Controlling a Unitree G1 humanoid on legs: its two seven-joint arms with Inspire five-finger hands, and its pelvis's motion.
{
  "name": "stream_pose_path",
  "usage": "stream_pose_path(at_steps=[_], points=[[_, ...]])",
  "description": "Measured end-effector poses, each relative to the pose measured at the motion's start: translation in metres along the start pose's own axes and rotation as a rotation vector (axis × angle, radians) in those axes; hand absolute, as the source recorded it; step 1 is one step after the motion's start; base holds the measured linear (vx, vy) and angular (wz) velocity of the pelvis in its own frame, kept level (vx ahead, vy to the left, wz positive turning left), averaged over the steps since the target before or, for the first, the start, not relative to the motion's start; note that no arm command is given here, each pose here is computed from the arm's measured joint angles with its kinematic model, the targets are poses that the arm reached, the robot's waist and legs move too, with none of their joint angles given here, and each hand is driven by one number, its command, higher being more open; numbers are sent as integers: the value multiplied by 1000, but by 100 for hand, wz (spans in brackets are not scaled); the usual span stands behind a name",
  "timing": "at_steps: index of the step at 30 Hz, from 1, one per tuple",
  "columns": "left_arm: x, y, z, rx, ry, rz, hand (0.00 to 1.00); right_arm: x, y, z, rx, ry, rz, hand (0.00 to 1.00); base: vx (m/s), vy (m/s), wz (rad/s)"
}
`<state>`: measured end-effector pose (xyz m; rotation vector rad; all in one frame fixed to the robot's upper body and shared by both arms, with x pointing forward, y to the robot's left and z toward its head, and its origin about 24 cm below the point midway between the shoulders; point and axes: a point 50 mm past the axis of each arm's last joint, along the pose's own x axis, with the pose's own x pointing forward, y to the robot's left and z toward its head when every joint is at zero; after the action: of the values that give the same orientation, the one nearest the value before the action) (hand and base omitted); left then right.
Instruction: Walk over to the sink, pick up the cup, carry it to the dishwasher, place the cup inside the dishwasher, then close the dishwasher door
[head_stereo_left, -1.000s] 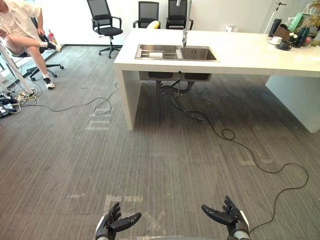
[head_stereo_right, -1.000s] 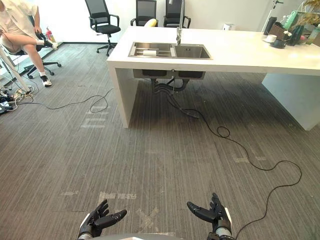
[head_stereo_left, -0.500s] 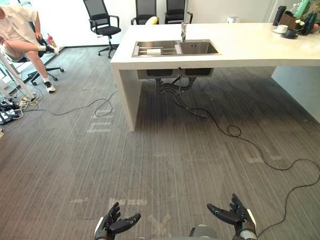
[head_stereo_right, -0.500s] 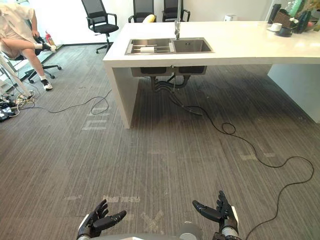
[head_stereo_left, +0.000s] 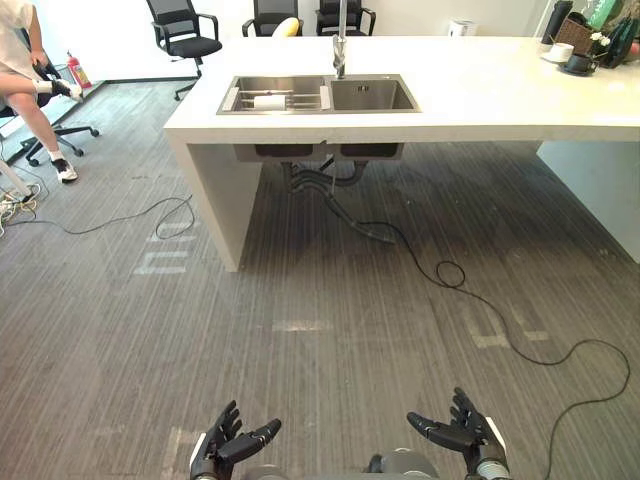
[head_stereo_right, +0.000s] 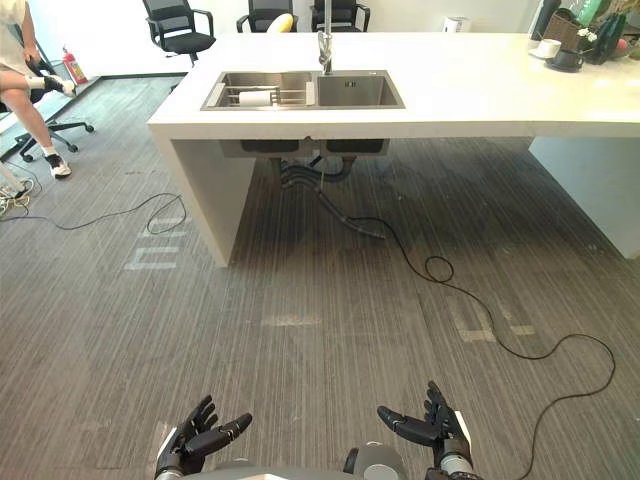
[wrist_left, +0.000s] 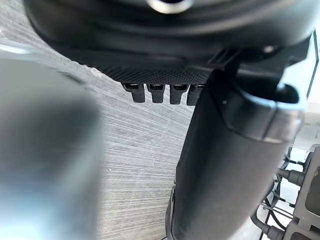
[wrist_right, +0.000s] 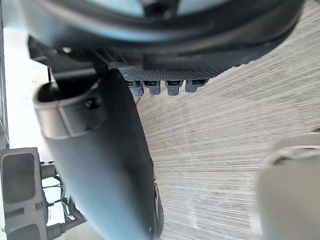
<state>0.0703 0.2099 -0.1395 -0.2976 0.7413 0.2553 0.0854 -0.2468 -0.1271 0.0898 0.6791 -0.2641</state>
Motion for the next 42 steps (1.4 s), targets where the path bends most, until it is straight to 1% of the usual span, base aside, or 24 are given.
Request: stream_pose_path(at_steps=[4, 6, 10, 12, 18, 20, 24, 28, 32, 35, 36, 38, 42], points=[[8, -11, 13, -9, -57, -33, 100, 5, -7, 14, 16, -50, -41, 100, 352, 24, 6], [8, -13, 18, -6, -91, -36, 100, 7, -6, 18, 10, -63, -39, 100, 324, 122, -22], [0, -5, 6, -29, -55, -6, 100, 8, 8, 13, -16, -38, 12, 100, 428, 228, -49], [0, 1, 8, -20, -59, 10, 100, 6, 10, 8, -22, -16, 20, 100, 518, 228, -2], [-1, 3, 11, -16, -77, 31, 100, 4, 20, -2, -37, 32, 83, 100, 464, 140, 7], [3, 0, 22, 3, -113, 22, 100, 3, 21, -3, -41, 36, 94, 100, 458, 2, 47], [19, -5, 57, 44, -215, 7, 100, -1, 21, -7, -37, 32, 99, 100, 328, -96, 58], [16, -5, 70, 64, -282, 15, 100, -10, 30, -15, -5, 37, 119, 100, 341, -246, 40], [8, -28, 83, 22, -393, -42, 100, -9, 18, -5, -34, 9, 122, 100, 417, -322, 21], [-1, -50, 104, 0, -510, -125, 100, -8, 5, -3, -39, 24, 79, 100, 341, -276, 17], [-3, -53, 109, -4, -535, -139, 100, -8, 3, -3, -42, 25, 73, 100, 234, -178, 5], [-12, -62, 135, -5, -653, -207, 100, -9, -3, -2, -50, 25, 46, 100, 307, -159, -15], [-31, -80, 172, -32, -840, -308, 100, -10, -8, -4, -52, 41, 13, 100, 357, -41, -8]])
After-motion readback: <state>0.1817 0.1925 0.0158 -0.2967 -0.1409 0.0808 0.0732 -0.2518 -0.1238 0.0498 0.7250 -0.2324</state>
